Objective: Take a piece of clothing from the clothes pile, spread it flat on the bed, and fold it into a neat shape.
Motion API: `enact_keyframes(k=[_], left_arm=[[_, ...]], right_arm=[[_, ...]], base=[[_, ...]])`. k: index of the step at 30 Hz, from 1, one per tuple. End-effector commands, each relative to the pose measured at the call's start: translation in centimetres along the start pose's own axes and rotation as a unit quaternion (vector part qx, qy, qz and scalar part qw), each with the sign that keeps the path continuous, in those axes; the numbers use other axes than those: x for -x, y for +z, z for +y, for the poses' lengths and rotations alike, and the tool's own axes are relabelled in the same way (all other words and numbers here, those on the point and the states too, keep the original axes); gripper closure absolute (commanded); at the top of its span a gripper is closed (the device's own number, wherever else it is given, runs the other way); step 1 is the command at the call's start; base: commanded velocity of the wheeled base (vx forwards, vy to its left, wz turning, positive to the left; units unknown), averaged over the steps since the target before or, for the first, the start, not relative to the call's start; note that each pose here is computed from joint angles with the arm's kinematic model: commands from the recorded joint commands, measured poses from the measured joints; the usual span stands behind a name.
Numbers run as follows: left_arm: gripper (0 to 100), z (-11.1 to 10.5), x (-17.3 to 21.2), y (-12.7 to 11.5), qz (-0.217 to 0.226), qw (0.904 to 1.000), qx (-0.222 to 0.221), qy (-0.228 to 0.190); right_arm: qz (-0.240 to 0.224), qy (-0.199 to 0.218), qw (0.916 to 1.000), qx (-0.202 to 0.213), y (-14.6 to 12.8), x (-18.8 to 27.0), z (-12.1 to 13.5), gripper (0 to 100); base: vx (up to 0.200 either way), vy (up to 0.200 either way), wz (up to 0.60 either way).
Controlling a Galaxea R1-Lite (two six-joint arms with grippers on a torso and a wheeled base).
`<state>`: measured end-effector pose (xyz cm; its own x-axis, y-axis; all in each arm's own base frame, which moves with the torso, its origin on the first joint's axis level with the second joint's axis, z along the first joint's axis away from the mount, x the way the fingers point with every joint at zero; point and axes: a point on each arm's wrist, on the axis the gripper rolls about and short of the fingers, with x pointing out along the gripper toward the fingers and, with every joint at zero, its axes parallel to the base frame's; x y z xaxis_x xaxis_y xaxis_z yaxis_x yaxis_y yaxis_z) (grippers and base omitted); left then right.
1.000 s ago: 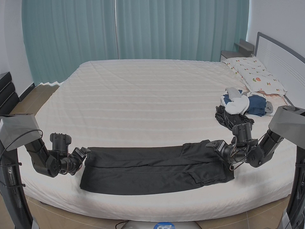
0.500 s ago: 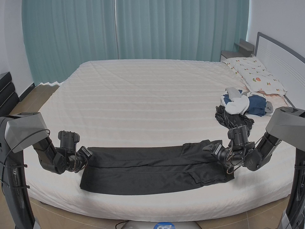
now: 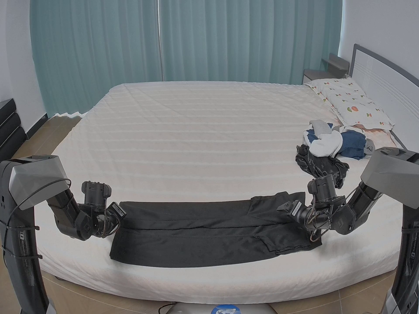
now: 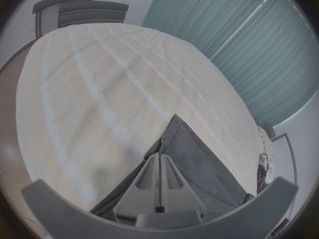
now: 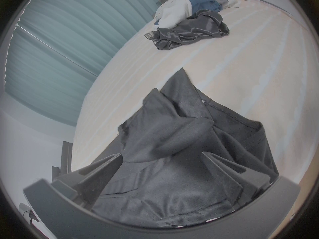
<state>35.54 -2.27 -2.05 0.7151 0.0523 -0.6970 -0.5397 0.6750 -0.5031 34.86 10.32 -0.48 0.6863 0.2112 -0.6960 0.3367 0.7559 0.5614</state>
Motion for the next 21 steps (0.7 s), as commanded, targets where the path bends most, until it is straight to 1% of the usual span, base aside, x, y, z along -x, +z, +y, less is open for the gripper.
enact_keyframes(k=[1,5,7,13,16,21], left_arm=[[100,-0.2,0.2,0.2,-0.014,0.9999,0.002,-0.002],[100,-0.3,0.3,0.3,-0.024,0.9996,0.005,-0.01],[100,-0.2,0.4,0.2,-0.027,0.9996,0.006,-0.01],[100,-0.3,0.4,0.4,-0.041,0.999,0.008,-0.018],[100,-0.3,0.4,0.3,-0.041,0.9989,0.008,-0.018],[100,-0.3,0.4,0.3,-0.041,0.9989,0.009,-0.019]], right_arm=[[-0.003,-0.002,1.0,0.0,0.3,0.1,0.8,0],[-0.007,0.005,0.9993,-0.036,1.1,-0.4,1.8,0],[0.002,0.001,0.9989,-0.048,0.7,-1.1,2.3,0],[0.02,-0.008,0.9989,-0.041,-0.6,-2.5,2.7,0],[0.012,-0.017,0.999,-0.04,-0.7,-3.3,2.5,0],[0.0,-0.017,0.999,-0.042,-0.4,-3.6,2.8,0]], base=[[0.0,0.0,0.0],[0.0,0.0,0.0],[0.0,0.0,0.0],[0.0,0.0,0.0],[0.0,0.0,0.0],[0.0,0.0,0.0]])
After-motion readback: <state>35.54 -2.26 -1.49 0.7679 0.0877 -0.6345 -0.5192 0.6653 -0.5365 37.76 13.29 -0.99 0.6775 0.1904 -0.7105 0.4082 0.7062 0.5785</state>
